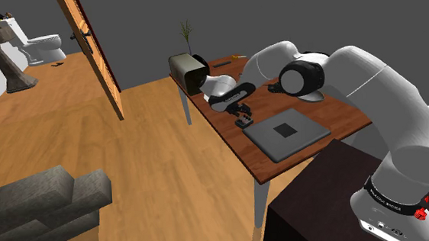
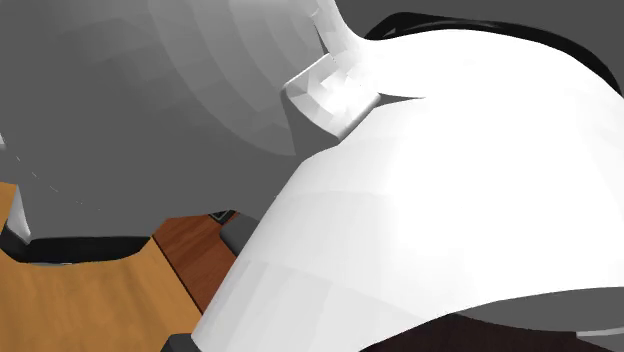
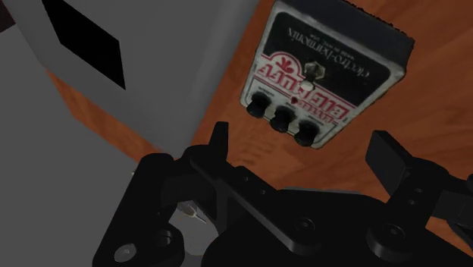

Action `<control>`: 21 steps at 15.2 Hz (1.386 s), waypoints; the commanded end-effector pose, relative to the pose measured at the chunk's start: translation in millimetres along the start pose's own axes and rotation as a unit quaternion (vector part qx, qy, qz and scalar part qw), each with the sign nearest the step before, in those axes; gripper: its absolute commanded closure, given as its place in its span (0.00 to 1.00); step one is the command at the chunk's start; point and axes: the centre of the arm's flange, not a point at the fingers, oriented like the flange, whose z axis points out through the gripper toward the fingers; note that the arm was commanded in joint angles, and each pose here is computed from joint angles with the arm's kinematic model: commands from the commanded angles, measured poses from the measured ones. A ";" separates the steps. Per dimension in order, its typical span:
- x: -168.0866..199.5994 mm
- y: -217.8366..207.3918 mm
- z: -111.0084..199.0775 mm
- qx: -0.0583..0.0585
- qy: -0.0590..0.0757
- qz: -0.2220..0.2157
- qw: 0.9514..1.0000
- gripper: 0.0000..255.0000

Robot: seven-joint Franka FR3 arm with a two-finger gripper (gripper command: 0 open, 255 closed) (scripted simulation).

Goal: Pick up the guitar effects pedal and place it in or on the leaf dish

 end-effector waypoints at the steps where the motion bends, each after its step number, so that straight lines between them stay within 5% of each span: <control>1: 0.4 -0.8 10.6 0.000 0.000 0.000 1.000 0.00; 10: 0.4 -0.8 18.9 0.000 0.000 0.000 1.000 0.00; 11: 0.4 -0.8 18.9 0.000 0.000 0.000 1.000 1.00; 21: 2.8 1.5 14.8 0.000 0.000 0.000 1.000 1.00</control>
